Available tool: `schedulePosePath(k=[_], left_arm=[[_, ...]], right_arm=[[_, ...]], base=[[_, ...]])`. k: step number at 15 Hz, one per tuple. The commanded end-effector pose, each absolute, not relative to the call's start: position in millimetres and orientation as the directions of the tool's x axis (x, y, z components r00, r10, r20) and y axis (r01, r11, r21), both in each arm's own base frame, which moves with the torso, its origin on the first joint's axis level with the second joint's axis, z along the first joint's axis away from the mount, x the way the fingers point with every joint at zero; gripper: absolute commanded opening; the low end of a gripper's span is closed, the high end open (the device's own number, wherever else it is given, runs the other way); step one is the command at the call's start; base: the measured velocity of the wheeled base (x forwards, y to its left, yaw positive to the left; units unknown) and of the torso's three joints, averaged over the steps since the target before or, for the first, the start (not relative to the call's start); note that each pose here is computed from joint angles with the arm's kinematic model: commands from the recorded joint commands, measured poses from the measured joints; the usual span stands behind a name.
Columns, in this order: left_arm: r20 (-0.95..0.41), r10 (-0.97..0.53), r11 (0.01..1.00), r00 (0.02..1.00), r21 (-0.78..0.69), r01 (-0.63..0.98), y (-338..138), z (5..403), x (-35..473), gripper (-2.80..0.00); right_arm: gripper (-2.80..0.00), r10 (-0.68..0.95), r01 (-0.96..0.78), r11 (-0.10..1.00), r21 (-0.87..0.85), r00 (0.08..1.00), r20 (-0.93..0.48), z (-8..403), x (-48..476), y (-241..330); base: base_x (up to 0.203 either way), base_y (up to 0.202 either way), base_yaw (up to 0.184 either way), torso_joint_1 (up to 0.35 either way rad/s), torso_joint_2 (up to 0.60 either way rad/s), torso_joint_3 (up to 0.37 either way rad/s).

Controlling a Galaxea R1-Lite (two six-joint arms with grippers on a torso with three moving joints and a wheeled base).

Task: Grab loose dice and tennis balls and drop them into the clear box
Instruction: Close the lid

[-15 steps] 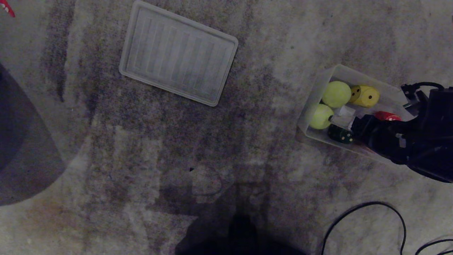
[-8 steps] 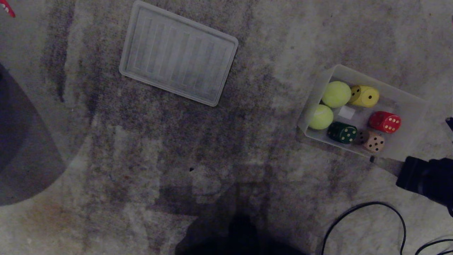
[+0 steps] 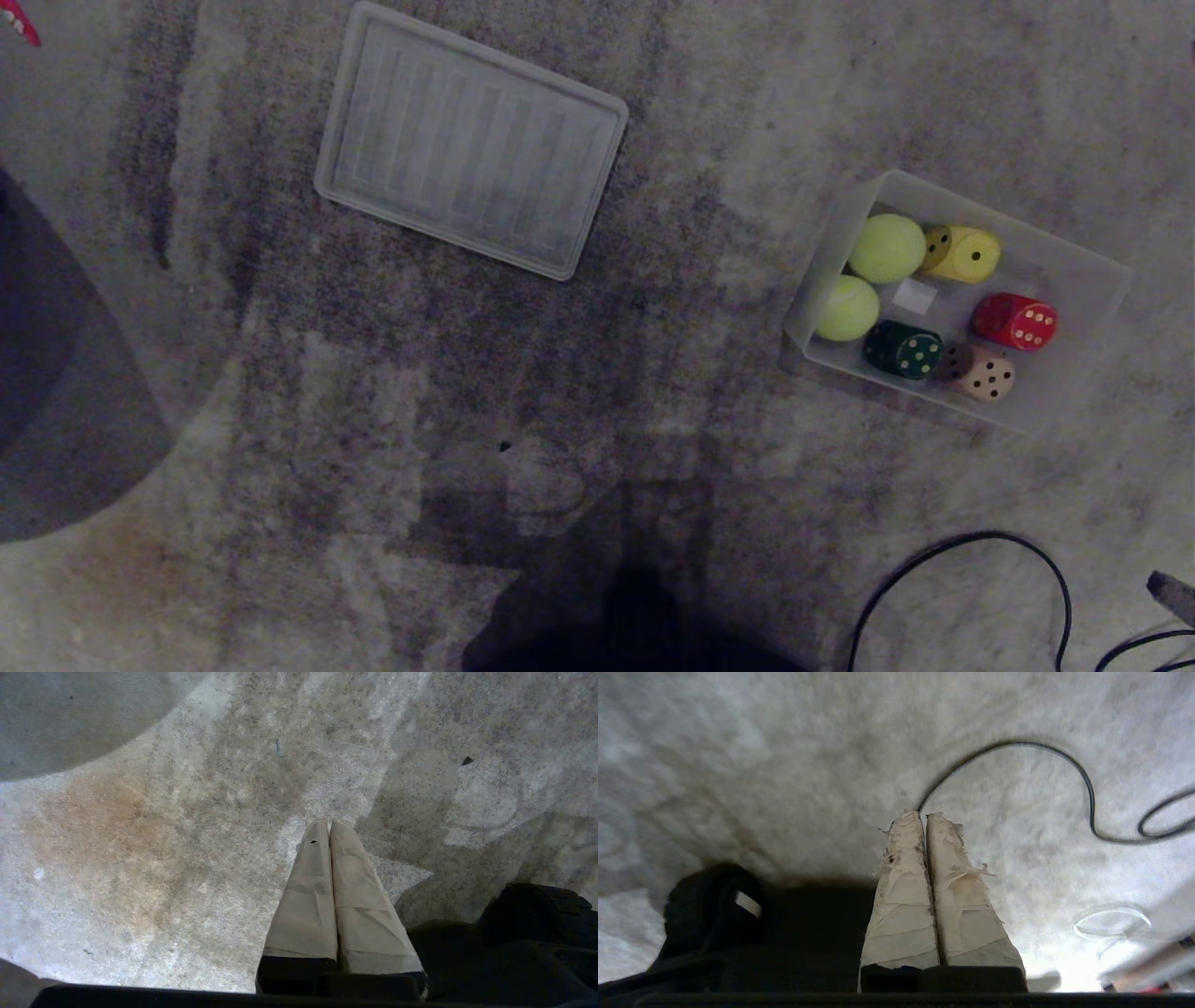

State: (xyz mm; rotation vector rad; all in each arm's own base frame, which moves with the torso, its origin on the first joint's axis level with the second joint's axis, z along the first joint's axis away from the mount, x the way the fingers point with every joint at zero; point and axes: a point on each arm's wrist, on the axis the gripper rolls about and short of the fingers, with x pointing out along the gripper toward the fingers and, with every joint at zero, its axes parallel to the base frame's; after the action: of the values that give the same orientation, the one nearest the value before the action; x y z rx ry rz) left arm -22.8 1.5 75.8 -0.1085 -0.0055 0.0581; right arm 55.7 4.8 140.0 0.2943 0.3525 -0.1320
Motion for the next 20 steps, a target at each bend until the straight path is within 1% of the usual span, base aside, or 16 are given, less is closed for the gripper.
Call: schedulePosePath(k=[1,5,7,11,14,20], left_arm=[[0.0,0.059,0.992,0.998,-0.11,-0.059,1.6,75.4,-22.6,-2.8],[0.0,0.059,0.992,0.998,-0.11,-0.058,1.6,75.4,-22.6,-2.8],[0.0,0.06,0.992,0.998,-0.11,-0.059,1.6,75.4,-22.6,-2.8],[0.0,0.058,0.992,0.998,-0.109,-0.058,1.6,75.4,-22.6,-2.8],[0.0,0.061,0.992,0.998,-0.11,-0.061,1.6,75.4,-22.6,-2.8],[0.0,0.06,0.992,0.998,-0.109,-0.059,1.6,75.4,-22.6,-2.8]], right_arm=[[-2.8,-0.069,0.143,0.949,0.281,0.964,-0.256,135.7,29.3,-0.5],[-2.8,-0.065,0.108,0.967,0.23,0.98,-0.188,111.6,-6.1,-2.9],[-2.8,-0.07,0.1,0.977,0.187,0.985,-0.158,92.7,-16.1,-2.8],[-2.8,-0.043,0.051,0.991,0.122,0.996,-0.074,78.8,-28.8,-1.8],[-2.8,-0.018,0.026,0.996,0.08,0.996,-0.092,76.0,-27.7,-1.2],[-2.8,-0.012,0.02,0.996,0.083,0.995,-0.094,76.3,-27.7,-1.0]], base=[[0.0,0.0,0.0,0.0,0.0,0.0],[0.0,0.0,0.0,0.0,0.0,0.0],[0.0,0.0,0.0,0.0,0.0,0.0],[0.0,0.0,0.0,0.0,0.0,0.0],[0.0,0.0,0.0,0.0,0.0,0.0],[0.0,0.0,0.0,0.0,0.0,0.0]])
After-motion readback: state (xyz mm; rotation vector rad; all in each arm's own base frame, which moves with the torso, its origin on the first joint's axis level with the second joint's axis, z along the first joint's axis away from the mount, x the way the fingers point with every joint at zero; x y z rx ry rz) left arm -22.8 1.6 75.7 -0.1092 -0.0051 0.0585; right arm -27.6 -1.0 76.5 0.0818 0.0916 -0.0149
